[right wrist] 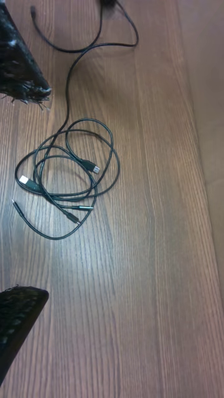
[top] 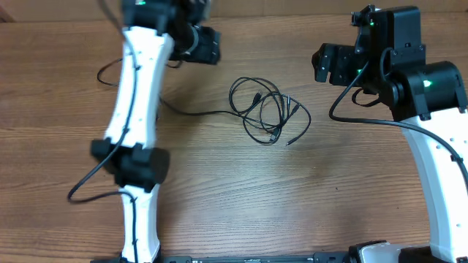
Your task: Untangle cables
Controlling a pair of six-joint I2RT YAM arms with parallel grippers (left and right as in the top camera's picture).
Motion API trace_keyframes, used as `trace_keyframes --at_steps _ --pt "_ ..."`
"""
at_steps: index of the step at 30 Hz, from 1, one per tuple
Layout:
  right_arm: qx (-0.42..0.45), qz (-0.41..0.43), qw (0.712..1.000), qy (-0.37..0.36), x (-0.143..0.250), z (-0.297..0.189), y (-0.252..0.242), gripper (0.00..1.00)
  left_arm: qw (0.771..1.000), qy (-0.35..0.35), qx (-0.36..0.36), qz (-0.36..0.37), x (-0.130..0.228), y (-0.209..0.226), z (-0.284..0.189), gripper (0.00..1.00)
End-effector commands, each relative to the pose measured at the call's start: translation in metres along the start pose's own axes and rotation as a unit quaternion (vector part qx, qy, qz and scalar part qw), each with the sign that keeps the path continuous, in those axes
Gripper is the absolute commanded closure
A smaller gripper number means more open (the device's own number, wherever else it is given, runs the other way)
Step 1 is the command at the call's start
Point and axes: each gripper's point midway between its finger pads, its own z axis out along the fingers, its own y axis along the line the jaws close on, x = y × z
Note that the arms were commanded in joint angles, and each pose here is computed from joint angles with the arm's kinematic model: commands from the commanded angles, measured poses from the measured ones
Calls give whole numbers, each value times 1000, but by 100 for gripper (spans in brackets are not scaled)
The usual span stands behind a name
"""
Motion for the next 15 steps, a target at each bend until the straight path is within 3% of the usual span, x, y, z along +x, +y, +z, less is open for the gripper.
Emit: trace_keyframes --at_steps 1,15 --pt "-3 15 1000 -6 -2 -7 0 7 997 29 26 68 4 -21 36 27" --pt "1 17 1000 6 3 -7 -1 7 987 133 29 87 37 -27 158 25"
